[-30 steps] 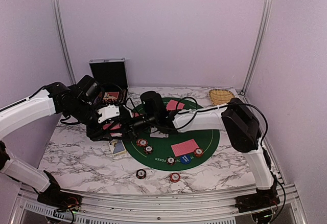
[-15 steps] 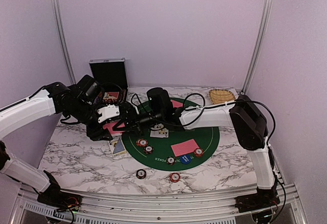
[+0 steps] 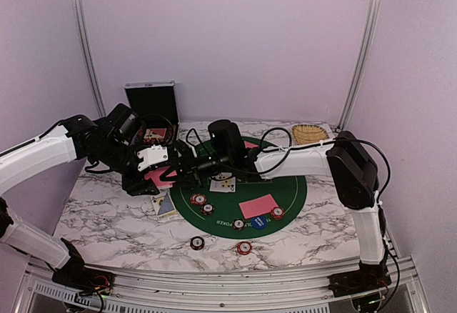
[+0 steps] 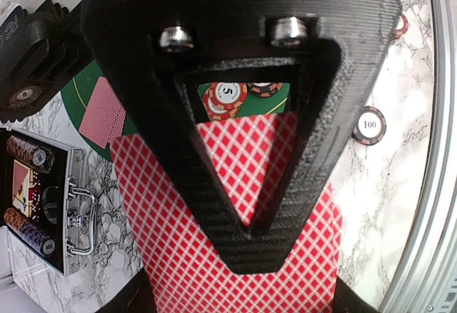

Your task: Distribute texas hold em gaming equipment

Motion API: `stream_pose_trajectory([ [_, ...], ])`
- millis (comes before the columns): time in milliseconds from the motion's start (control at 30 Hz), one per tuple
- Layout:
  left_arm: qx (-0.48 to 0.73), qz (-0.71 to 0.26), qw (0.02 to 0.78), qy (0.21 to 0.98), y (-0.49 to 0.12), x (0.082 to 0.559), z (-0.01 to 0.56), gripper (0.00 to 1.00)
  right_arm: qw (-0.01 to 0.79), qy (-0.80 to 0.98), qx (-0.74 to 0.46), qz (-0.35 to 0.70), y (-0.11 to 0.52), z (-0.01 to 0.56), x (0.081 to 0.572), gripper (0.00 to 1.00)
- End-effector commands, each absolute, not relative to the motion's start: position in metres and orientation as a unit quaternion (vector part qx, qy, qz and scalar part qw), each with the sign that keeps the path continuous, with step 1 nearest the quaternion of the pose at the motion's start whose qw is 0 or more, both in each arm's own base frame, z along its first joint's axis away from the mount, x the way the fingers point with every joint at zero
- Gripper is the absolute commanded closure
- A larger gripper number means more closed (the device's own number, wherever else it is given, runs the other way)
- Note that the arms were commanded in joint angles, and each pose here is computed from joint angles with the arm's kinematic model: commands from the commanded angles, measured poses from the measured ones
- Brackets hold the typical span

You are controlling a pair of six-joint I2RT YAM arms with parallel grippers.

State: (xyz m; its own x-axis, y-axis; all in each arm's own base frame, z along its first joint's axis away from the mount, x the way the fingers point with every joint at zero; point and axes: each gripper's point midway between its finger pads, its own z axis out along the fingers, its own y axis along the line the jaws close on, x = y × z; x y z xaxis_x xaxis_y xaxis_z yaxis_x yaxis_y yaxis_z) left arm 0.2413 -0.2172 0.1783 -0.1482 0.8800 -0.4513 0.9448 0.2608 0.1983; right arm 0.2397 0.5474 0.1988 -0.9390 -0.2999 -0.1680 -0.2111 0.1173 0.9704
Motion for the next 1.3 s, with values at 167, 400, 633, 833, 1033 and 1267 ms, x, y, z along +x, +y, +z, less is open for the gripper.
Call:
stream_pose_trajectory([
  [167,0.595,-0.067,0.26,0.757,-0.212,0.239,0.19,1.0,0.024,-0.75,0.176,-0.638,0.532,0.204,0.245,0.62],
  [400,0.595,-0.066,0.261,0.758,-0.212,0.239,0.191,1.0,0.018,-0.749,0.173,-0.639,0.53,0.208,0.249,0.55],
  [633,0.595,-0.065,0.26,0.757,-0.211,0.238,0.189,1.0,0.004,-0.751,0.167,-0.639,0.521,0.214,0.259,0.61],
  [833,0.595,-0.066,0.258,0.758,-0.211,0.238,0.188,1.0,-0.001,-0.747,0.168,-0.643,0.52,0.224,0.259,0.77],
  [1033,0.596,-0.063,0.253,0.76,-0.21,0.238,0.185,1.0,0.0,-0.741,0.169,-0.65,0.52,0.231,0.256,0.81],
  [1267,0.595,-0.061,0.251,0.761,-0.209,0.239,0.183,1.0,0.011,-0.733,0.175,-0.657,0.527,0.232,0.246,0.81],
])
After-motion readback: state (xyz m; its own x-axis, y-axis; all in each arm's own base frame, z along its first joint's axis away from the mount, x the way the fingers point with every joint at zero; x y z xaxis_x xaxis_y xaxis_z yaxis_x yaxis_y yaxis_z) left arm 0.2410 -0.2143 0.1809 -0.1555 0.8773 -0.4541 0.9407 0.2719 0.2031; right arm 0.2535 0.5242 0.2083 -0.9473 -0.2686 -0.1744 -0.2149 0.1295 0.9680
